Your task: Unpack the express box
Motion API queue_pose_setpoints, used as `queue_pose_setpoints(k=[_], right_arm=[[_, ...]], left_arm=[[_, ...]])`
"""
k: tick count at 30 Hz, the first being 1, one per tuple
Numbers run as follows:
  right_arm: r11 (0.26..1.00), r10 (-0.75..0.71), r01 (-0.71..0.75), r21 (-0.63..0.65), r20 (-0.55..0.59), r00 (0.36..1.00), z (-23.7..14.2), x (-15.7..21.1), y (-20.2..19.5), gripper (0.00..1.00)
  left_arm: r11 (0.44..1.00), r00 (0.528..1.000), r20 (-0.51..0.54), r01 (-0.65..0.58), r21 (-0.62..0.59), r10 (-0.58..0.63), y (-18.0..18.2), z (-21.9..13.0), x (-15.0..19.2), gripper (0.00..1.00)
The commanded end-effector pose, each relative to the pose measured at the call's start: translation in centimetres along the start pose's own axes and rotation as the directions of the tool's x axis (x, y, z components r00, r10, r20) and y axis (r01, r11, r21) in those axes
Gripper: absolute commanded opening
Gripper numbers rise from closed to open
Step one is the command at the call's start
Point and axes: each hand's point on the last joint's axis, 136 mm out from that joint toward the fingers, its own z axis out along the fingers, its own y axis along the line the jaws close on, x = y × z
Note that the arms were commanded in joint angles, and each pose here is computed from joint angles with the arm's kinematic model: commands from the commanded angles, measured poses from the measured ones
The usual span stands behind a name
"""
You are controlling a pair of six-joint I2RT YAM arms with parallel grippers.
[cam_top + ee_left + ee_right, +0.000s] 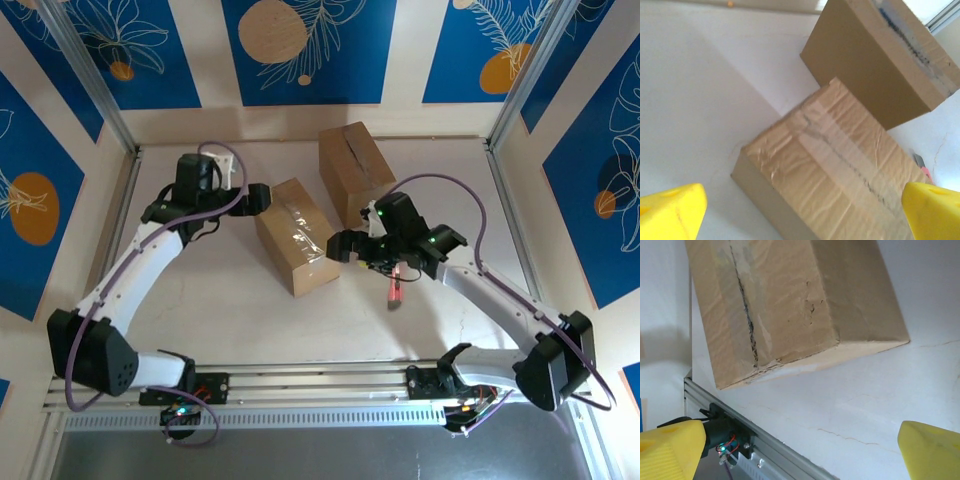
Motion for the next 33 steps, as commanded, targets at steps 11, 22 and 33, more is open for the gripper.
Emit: queue_pose_setpoints(k=[11,22,33], right_arm=[[0.996,0.046,-0.043,-0.079,0.029,0.999,4.1,-2.5,1.6,0.99],[0.998,0.064,-0.061,-0.032,0.09,0.994,3.7,-3.8,0.6,0.99],[0.856,0.131,-0.17,0.488,0.114,0.985,-5.2,0.0,-11.0,1.0]], left_arm=[[0.994,0.989,-0.1,0.106,0.001,-0.106,0.5,-0.8,5.6,1.0],[0.995,0.99,-0.093,0.104,0.003,-0.103,0.2,-1.8,5.6,1.0],[0.992,0.988,-0.09,0.123,-0.036,-0.125,-0.1,-4.6,4.4,1.0]])
